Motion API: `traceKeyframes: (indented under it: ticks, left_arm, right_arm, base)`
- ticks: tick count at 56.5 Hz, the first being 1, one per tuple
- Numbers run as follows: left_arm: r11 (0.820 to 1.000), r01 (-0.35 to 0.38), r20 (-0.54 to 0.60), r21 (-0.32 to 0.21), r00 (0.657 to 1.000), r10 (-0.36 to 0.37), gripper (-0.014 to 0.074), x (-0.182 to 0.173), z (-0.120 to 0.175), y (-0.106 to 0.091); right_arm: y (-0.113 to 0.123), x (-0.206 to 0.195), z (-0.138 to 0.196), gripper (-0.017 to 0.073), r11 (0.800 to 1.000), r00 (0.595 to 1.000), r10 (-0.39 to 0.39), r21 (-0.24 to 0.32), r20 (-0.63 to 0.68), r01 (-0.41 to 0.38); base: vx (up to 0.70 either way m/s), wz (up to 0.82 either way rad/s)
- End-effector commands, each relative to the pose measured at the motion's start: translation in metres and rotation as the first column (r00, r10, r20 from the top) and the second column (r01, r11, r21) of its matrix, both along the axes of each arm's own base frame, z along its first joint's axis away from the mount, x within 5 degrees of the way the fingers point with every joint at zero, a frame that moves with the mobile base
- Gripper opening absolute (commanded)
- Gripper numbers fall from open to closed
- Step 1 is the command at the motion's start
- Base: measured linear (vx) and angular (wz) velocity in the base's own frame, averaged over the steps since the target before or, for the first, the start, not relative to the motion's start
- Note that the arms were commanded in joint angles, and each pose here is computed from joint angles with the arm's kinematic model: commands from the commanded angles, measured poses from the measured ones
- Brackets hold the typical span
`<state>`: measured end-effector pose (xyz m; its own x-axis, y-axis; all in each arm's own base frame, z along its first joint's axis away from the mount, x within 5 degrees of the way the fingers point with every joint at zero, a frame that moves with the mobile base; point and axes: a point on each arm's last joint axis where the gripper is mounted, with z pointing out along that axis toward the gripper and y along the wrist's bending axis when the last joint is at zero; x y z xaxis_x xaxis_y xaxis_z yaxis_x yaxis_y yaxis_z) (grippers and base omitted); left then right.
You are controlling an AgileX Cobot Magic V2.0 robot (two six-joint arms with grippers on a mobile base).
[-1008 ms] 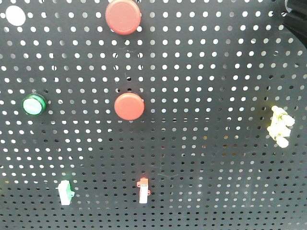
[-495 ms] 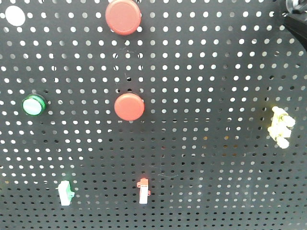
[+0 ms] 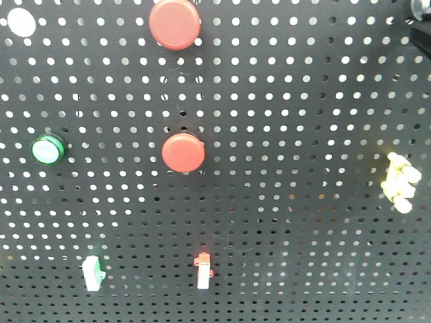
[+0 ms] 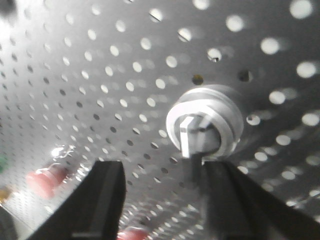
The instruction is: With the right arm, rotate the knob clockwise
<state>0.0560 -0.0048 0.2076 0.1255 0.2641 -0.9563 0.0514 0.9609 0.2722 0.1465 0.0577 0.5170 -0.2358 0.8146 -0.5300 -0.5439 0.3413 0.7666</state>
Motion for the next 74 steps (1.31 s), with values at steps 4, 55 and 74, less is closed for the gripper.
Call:
traceKeyframes:
  ticks: [4,55,74]
  left_arm:
    - [1.0,0.013,0.059,-0.013,0.998,-0.012,-0.0006,-0.001,-0.003,-0.001]
    - [1.0,0.013,0.059,-0.013,0.998,-0.012,-0.0006,-0.001,-0.003,-0.001]
    - [1.0,0.013,0.059,-0.013,0.998,-0.012,-0.0006,-0.001,-0.003,-0.001]
  right_arm:
    - [-0.009,-0.085,0.042,0.0378,0.997,0.963,0.063,-0.048,0.262,-0.052]
    - [-0.018,-0.083,-0.001,-0.0008,0.502,0.944,-0.093,-0.804,0.317,0.32]
    - [-0.038,-0.084,-0.004,-0.0008,0.305,0.894,-0.254,-0.847,0.368,0.435]
  base:
    - [0.01,0.03]
    - [0.0,0.0]
    - [0.0,0.0]
